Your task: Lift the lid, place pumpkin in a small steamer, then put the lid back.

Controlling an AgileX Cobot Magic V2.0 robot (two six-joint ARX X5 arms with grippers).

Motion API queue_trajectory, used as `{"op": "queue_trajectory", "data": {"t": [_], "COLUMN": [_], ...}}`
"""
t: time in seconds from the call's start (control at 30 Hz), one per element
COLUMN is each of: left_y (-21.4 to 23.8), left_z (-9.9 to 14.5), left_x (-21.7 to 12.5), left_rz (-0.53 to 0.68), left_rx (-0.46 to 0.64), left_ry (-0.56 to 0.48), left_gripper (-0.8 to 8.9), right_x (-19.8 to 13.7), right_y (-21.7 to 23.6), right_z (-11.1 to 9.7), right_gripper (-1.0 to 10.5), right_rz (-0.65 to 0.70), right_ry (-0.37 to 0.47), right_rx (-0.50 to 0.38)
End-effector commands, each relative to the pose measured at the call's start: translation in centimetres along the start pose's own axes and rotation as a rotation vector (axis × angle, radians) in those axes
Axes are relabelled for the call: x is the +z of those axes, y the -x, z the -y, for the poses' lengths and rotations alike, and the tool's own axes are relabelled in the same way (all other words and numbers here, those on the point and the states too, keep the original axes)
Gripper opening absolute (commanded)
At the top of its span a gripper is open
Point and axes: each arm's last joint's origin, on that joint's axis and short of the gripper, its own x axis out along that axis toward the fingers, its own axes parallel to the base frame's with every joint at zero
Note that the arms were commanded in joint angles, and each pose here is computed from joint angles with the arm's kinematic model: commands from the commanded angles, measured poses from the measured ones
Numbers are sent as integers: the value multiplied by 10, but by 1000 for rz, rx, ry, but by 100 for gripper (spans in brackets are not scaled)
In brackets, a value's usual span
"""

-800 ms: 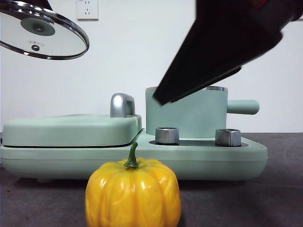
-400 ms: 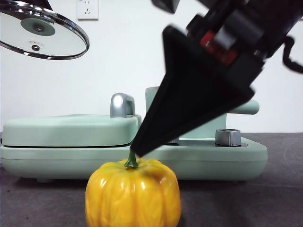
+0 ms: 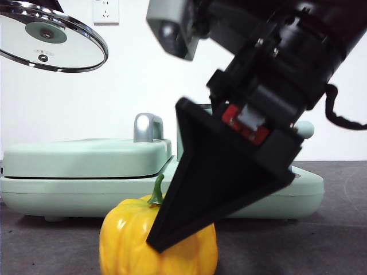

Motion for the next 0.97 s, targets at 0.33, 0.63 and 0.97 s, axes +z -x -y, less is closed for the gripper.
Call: {"op": "queue_trajectory", "data": {"t": [0.33,0.63,0.97], "left_y": [1,1,1], "left_z": [0,0,0], "left_x": [6,6,6], "left_rz": [36,37,38], "left_rx": [-4,-4,-3], "left_ry": [-7,-9,-13], "left_gripper": [10,10,10], "right_x": [4,29,64], "right_y": [2,48,121], "right_z": [-3,-4,5], "right_gripper": [373,373,373], "right_rz": [-50,-125,-256], "right_ry": [-159,-359,-544], "right_rx": [19,-12,-241]}}
